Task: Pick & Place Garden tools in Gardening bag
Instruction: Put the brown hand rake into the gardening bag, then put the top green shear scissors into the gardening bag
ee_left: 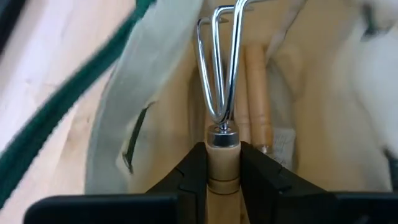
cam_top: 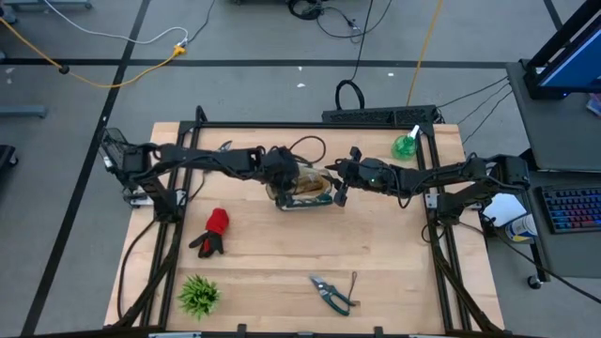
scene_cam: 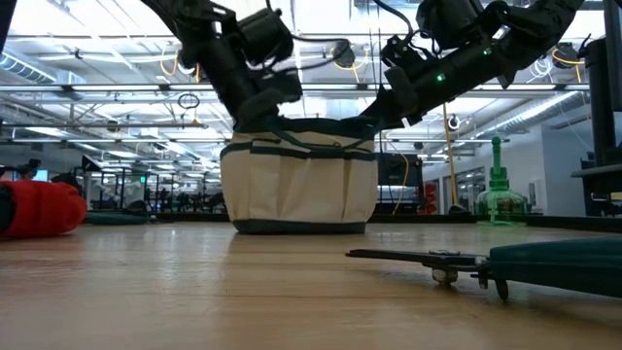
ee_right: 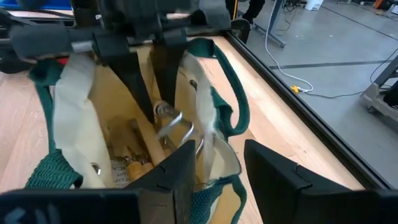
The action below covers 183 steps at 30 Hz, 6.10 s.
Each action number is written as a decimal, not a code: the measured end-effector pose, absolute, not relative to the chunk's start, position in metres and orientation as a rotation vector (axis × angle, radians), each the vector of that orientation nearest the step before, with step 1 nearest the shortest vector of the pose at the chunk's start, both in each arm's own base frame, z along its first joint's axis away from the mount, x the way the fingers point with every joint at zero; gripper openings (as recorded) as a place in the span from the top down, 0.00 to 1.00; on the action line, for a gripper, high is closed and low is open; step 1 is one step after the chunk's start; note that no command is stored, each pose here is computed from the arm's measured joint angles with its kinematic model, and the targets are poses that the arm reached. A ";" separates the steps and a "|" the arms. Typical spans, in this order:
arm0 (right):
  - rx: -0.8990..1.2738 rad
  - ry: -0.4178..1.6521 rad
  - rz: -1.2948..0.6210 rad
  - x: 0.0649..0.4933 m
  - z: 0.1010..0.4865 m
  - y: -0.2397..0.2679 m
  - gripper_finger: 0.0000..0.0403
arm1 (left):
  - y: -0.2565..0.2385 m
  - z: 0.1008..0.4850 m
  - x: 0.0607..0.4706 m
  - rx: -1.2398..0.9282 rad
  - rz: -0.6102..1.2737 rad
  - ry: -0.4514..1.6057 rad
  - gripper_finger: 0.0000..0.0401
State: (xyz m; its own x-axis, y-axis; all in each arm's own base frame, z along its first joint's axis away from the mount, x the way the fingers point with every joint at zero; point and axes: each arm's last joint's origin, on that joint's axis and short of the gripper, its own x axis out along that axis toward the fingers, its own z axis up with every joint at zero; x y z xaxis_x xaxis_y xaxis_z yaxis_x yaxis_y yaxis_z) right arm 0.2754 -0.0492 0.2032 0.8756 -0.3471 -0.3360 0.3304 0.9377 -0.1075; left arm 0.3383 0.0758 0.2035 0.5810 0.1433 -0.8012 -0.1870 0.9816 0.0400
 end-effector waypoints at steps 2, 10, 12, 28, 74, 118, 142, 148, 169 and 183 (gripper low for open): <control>-0.047 0.359 -0.354 0.275 0.203 -0.049 0.68 | 0.077 0.196 0.341 -0.041 0.182 0.949 0.82; -0.047 0.359 -0.354 0.275 0.203 -0.049 0.68 | 0.080 0.179 0.346 -0.047 0.179 0.995 0.82; -0.047 0.359 -0.353 0.275 0.203 -0.049 0.68 | 0.082 0.180 0.345 -0.053 0.185 0.994 0.82; -0.047 0.359 -0.353 0.275 0.203 -0.049 0.68 | 0.087 0.178 0.344 -0.060 0.223 0.999 0.70; -0.051 0.368 -0.327 0.276 0.202 -0.043 0.68 | 0.039 0.284 0.296 -0.077 0.192 0.738 0.69; -0.041 0.382 -0.108 0.279 0.200 0.004 0.68 | 0.070 0.289 0.207 -0.252 0.856 1.112 0.69; -0.035 0.359 -0.019 0.277 0.206 0.013 0.68 | 0.094 0.219 0.181 -0.374 0.991 1.235 0.69; -0.035 0.358 -0.019 0.277 0.206 0.013 0.68 | 0.108 0.205 0.168 -0.424 1.006 1.270 0.69; -0.060 0.360 -0.015 0.277 0.206 0.013 0.68 | 0.137 0.183 0.144 -0.512 1.043 1.247 0.69; -0.062 0.360 -0.015 0.277 0.206 0.013 0.68 | 0.145 0.183 0.136 -0.571 1.050 1.235 0.69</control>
